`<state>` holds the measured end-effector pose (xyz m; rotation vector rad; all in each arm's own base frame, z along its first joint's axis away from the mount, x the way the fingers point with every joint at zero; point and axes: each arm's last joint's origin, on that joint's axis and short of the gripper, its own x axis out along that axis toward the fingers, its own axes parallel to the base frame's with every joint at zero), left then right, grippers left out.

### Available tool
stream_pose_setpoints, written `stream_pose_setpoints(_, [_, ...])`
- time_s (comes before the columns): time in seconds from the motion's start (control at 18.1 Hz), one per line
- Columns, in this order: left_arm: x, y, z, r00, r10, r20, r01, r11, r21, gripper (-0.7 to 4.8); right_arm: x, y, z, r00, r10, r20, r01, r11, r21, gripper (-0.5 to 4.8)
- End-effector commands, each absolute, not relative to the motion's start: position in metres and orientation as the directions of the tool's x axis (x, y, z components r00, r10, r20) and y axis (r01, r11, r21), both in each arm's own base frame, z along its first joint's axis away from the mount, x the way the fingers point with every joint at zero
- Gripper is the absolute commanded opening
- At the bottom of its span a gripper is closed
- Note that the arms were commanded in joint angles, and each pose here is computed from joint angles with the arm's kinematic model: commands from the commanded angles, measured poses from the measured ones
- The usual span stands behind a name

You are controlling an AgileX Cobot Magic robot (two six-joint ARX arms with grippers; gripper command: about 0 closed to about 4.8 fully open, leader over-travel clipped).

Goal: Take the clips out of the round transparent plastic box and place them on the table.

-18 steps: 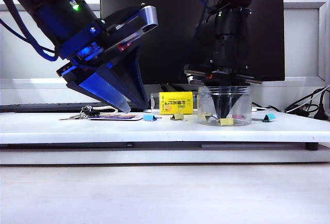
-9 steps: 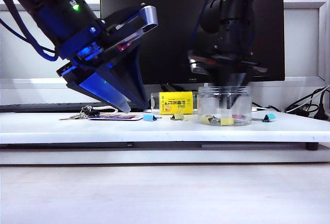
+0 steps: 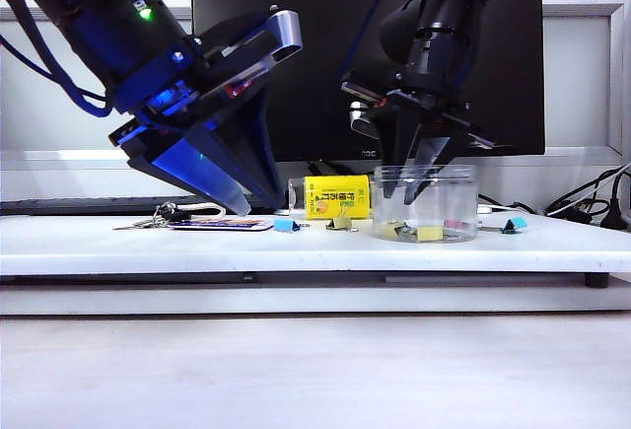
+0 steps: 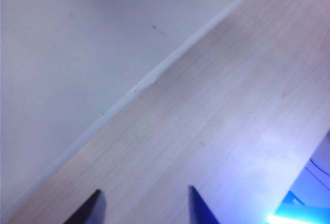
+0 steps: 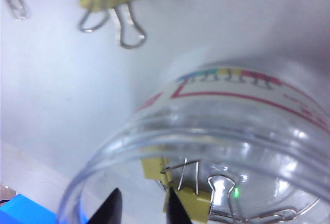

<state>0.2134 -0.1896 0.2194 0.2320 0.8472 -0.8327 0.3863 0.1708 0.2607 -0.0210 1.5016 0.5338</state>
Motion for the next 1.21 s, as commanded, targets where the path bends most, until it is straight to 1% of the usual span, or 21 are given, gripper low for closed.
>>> stream_pose_setpoints(0.06, [0.214, -0.190, 0.221, 0.385, -0.567, -0.728, 0.732, 0.669, -0.134, 2.14, 0.384, 0.169, 0.262, -0.042, 0.309, -0.950, -0.338, 0.890, 0.305, 1.18])
stream_pose_setpoints(0.17, [0.214, -0.190, 0.221, 0.384, -0.566, -0.729, 0.731, 0.669, -0.134, 2.14, 0.386, 0.165, 0.259, -0.050, 0.303, -0.952, -0.301, 0.904, 0.304, 1.18])
stream_pose_setpoints(0.5, [0.214, -0.190, 0.221, 0.381, -0.568, -0.730, 0.732, 0.668, -0.138, 2.14, 0.392, 0.162, 0.247, -0.069, 0.281, -0.957, -0.241, 0.926, 0.289, 1.19])
stream_pose_setpoints(0.66, [0.214, -0.190, 0.221, 0.381, -0.568, -0.730, 0.728, 0.670, -0.142, 2.14, 0.397, 0.164, 0.232, -0.094, 0.273, -0.957, -0.191, 0.939, 0.287, 1.19])
stream_pose_setpoints(0.88, [0.214, -0.190, 0.222, 0.383, -0.569, -0.728, 0.728, 0.671, -0.141, 2.14, 0.403, 0.166, 0.227, -0.069, 0.280, -0.958, -0.142, 0.947, 0.287, 1.17])
stream_pose_setpoints(1.05, [0.214, -0.190, 0.222, 0.384, -0.570, -0.727, 0.728, 0.671, -0.141, 2.14, 0.404, 0.165, 0.222, -0.064, 0.251, -0.966, -0.099, 0.962, 0.256, 1.16])
stream_pose_setpoints(1.1, [0.214, -0.190, 0.222, 0.384, -0.570, -0.727, 0.729, 0.670, -0.141, 2.14, 0.405, 0.165, 0.222, -0.062, 0.236, -0.970, -0.092, 0.966, 0.241, 1.14])
stream_pose_setpoints(1.21, [0.214, -0.190, 0.222, 0.384, -0.569, -0.727, 0.728, 0.671, -0.141, 2.14, 0.405, 0.164, 0.221, -0.050, 0.203, -0.978, -0.084, 0.975, 0.206, 0.79])
